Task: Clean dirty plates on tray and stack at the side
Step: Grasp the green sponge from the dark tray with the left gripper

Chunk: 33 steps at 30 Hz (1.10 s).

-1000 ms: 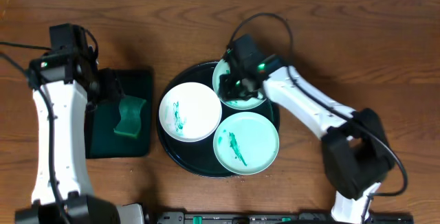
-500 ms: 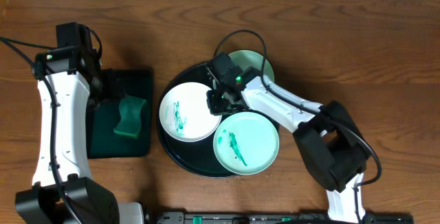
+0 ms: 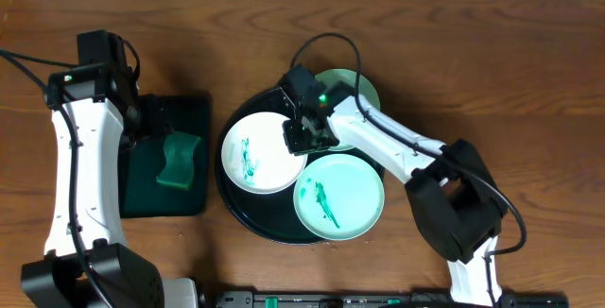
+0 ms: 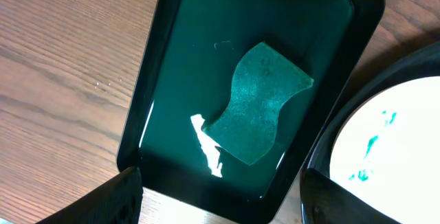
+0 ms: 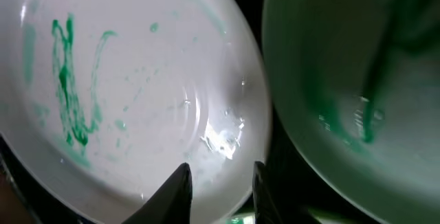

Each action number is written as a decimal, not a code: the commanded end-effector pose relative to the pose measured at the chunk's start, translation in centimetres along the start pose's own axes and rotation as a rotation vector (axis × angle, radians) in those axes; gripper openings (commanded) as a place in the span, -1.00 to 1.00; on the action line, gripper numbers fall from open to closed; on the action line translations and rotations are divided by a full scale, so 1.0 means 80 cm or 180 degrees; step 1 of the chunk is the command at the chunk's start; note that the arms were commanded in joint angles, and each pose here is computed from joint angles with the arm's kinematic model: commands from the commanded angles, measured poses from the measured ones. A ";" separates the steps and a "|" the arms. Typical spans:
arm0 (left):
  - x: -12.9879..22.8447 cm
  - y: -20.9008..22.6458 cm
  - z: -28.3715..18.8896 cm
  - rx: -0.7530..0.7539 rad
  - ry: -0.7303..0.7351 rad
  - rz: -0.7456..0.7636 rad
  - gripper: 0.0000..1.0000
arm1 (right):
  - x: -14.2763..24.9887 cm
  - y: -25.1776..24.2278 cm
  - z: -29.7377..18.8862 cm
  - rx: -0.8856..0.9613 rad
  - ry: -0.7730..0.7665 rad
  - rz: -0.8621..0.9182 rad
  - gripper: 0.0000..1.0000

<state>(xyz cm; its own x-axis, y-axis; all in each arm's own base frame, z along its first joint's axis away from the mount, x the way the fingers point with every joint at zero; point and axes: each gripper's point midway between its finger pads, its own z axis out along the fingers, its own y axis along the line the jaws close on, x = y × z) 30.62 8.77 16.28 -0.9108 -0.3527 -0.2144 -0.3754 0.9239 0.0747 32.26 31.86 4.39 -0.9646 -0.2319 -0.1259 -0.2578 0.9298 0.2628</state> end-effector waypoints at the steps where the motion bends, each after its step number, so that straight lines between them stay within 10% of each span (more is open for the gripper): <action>1: -0.004 0.004 -0.001 -0.0040 -0.0025 -0.0046 0.48 | -0.010 -0.007 -0.023 0.0153 -0.0157 0.0014 -0.47; 33: 0.007 -0.001 0.061 -0.0046 0.0040 0.0116 0.43 | 0.011 -0.020 0.070 0.0213 0.0192 0.0067 -0.98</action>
<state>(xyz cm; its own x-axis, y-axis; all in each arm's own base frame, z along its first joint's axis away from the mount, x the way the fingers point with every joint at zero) 31.52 9.03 13.44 -0.9067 -0.3475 -0.2392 -0.3740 0.9244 0.0748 33.19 31.85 0.51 -0.9751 -0.1958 -0.1038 -0.2146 0.9513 0.2213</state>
